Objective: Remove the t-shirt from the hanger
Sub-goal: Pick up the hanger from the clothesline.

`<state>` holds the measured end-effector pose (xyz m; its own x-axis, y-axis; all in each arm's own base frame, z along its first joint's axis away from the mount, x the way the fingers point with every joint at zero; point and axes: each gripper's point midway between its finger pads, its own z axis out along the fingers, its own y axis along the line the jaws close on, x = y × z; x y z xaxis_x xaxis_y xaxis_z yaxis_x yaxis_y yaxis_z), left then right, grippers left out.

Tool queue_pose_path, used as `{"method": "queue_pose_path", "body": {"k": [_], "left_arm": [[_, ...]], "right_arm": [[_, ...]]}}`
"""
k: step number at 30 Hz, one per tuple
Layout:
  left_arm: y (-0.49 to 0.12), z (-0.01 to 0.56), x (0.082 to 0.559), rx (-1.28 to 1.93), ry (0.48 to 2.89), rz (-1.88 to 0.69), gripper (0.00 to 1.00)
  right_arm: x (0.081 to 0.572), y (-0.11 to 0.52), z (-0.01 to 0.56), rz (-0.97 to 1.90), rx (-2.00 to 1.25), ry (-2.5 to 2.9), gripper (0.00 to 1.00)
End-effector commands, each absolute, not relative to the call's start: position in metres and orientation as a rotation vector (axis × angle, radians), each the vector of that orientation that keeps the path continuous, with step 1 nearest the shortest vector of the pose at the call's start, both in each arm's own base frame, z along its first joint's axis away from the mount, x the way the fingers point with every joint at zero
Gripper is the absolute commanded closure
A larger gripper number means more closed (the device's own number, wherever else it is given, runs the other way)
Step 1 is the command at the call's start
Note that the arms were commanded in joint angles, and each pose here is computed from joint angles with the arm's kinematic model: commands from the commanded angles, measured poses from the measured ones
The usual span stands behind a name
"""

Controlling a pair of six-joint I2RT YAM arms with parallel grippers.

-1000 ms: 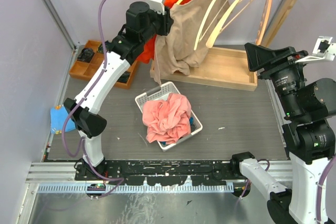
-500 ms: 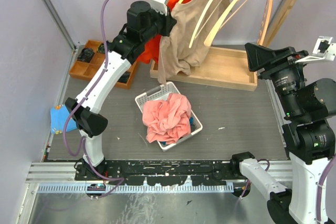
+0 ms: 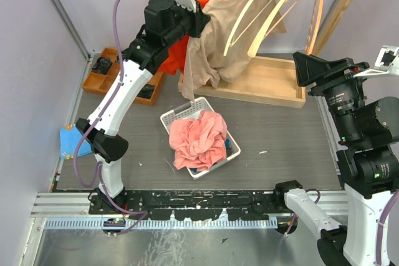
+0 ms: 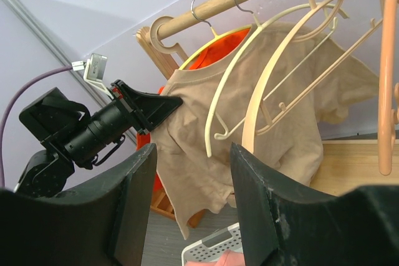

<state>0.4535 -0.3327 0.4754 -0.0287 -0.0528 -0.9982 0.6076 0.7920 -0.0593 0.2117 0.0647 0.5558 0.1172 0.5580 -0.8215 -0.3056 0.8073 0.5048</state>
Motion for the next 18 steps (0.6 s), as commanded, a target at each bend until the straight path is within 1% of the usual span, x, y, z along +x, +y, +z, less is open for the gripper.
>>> {"method": "queue_pose_path", "body": {"k": [1,8,18], "left_arm": [[-0.306,0.564,0.432,0.364,1.284,-0.577,1.0],[-0.306,0.566,0.44,0.345,1.261,-0.541,1.0],[-0.332,0.567,0.455,0.366,1.146,-0.446,1.0]], "right_arm": [[0.209,0.063,0.571,0.631,0.211,1.254,0.44],[0.21,0.066,0.571,0.642,0.2,1.258,0.44],[0.206,0.063,0.575,0.624,0.202,1.255,0.44]]}}
